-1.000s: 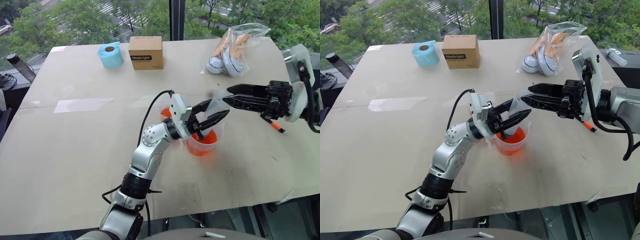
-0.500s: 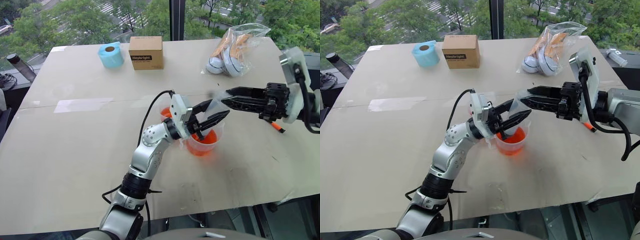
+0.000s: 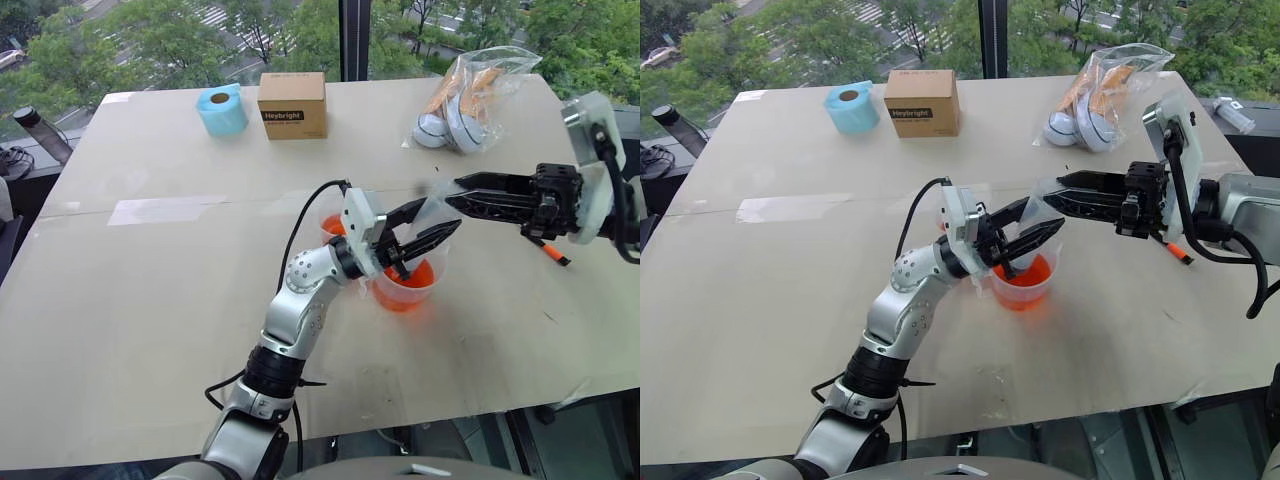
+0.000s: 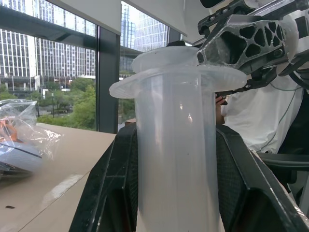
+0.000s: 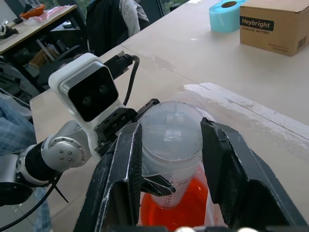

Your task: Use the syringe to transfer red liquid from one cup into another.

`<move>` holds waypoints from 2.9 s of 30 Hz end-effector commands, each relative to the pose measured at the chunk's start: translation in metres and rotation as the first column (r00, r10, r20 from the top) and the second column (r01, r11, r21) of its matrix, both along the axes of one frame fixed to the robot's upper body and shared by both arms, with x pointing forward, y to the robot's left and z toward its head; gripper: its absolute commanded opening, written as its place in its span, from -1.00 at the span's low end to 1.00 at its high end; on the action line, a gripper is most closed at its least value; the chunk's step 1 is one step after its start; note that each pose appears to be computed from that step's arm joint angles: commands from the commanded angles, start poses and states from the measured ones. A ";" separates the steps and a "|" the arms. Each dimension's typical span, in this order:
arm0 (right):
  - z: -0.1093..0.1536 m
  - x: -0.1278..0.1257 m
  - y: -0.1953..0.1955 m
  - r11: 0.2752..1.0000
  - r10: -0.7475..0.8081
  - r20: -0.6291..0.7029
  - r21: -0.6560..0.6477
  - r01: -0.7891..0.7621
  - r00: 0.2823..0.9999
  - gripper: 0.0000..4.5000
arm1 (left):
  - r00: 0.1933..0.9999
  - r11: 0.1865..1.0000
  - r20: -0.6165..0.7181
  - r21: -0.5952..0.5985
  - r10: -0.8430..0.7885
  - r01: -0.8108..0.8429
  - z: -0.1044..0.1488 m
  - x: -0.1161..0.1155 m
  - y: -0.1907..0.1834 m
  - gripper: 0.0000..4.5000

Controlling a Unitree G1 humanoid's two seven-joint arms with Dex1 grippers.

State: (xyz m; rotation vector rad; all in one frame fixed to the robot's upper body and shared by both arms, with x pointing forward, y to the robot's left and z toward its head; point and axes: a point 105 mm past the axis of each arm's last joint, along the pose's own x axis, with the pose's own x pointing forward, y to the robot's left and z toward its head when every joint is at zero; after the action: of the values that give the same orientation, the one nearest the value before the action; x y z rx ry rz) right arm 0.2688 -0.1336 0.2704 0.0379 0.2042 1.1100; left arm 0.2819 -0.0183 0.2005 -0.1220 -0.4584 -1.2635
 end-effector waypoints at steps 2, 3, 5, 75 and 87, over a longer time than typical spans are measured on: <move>0.036 0.012 -0.027 0.989 -0.136 0.117 0.067 0.129 0.984 -0.41 | 0.999 0.999 0.019 -0.002 -0.040 0.040 0.000 -0.008 -0.003 -0.37; 0.037 0.012 -0.027 0.989 -0.140 0.117 0.073 0.132 0.983 -0.41 | 0.999 0.999 0.018 -0.002 -0.041 0.041 0.000 -0.008 -0.003 -0.37; 0.040 0.014 -0.029 0.986 -0.150 0.119 0.087 0.141 0.981 -0.41 | 0.999 0.999 0.016 -0.001 -0.042 0.042 0.000 -0.008 -0.003 -0.37; 0.091 0.030 0.010 0.961 -0.114 0.351 0.275 0.014 0.929 0.37 | 0.943 0.938 0.095 -0.170 0.319 -0.301 0.077 0.049 0.089 -0.37; 0.115 0.055 0.070 0.981 -0.048 0.351 0.195 -0.023 0.935 -0.98 | 0.954 0.950 0.082 -0.149 0.289 -0.275 0.057 0.057 0.084 -0.37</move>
State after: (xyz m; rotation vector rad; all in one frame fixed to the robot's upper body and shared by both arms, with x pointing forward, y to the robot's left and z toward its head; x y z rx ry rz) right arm 0.3290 -0.0668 0.3730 0.0341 -0.1932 1.0922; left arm 0.3440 0.0672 0.2501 -0.1287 -0.5808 -0.9460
